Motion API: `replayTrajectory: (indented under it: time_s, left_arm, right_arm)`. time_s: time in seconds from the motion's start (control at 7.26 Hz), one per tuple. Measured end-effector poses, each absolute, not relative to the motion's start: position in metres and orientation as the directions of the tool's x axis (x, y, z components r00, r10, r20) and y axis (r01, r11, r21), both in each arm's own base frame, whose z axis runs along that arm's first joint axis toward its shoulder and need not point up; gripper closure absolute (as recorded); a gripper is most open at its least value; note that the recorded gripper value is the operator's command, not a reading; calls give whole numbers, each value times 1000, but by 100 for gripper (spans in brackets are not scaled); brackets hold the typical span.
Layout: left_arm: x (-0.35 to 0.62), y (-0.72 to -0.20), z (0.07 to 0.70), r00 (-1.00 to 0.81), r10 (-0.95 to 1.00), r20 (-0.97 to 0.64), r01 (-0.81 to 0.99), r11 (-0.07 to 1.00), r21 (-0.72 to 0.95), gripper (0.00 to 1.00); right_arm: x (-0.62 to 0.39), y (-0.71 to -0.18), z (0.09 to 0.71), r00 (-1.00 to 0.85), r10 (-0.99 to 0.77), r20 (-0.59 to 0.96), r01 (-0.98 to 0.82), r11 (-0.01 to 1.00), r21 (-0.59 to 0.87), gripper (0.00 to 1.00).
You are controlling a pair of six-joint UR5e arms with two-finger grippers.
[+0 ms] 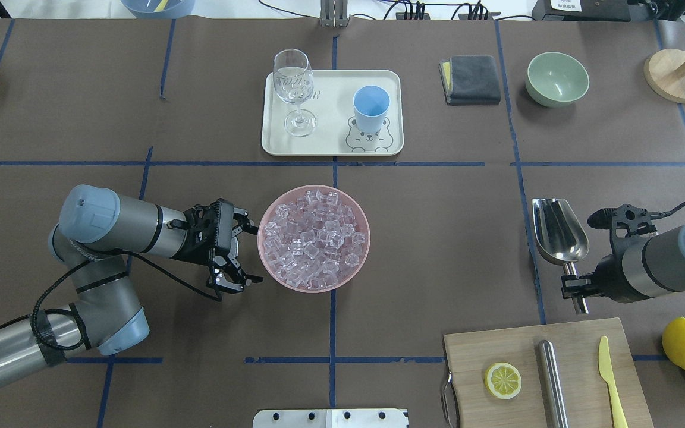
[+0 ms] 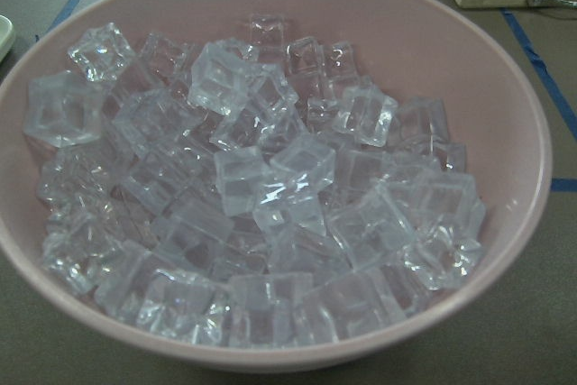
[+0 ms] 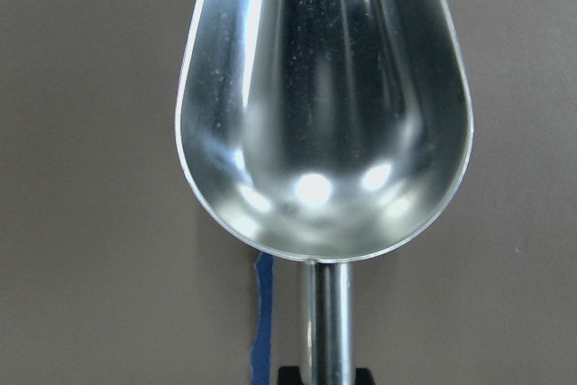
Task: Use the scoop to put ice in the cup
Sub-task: 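Lift the scoop with the right gripper and carry it toward the bowl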
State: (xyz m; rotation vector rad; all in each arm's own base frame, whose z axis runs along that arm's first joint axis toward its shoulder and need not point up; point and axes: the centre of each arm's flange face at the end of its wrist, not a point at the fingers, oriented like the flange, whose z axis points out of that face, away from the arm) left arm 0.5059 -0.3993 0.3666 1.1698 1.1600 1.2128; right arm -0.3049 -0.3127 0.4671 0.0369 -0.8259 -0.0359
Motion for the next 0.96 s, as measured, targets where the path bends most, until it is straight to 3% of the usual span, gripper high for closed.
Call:
replayTrajectory:
  time_s: [0.41,0.96]
  left_arm:
    - [506,-399,367,21,1000,-19,-55,20,998,0]
    - [508,-401,357,26,998,-58,-41,59,997,0]
  right_arm:
    - [-299,-316,450,634,-385,671,211,921,329,100]
    - [-297,-312,421,549,-584,597,313,807,501,100]
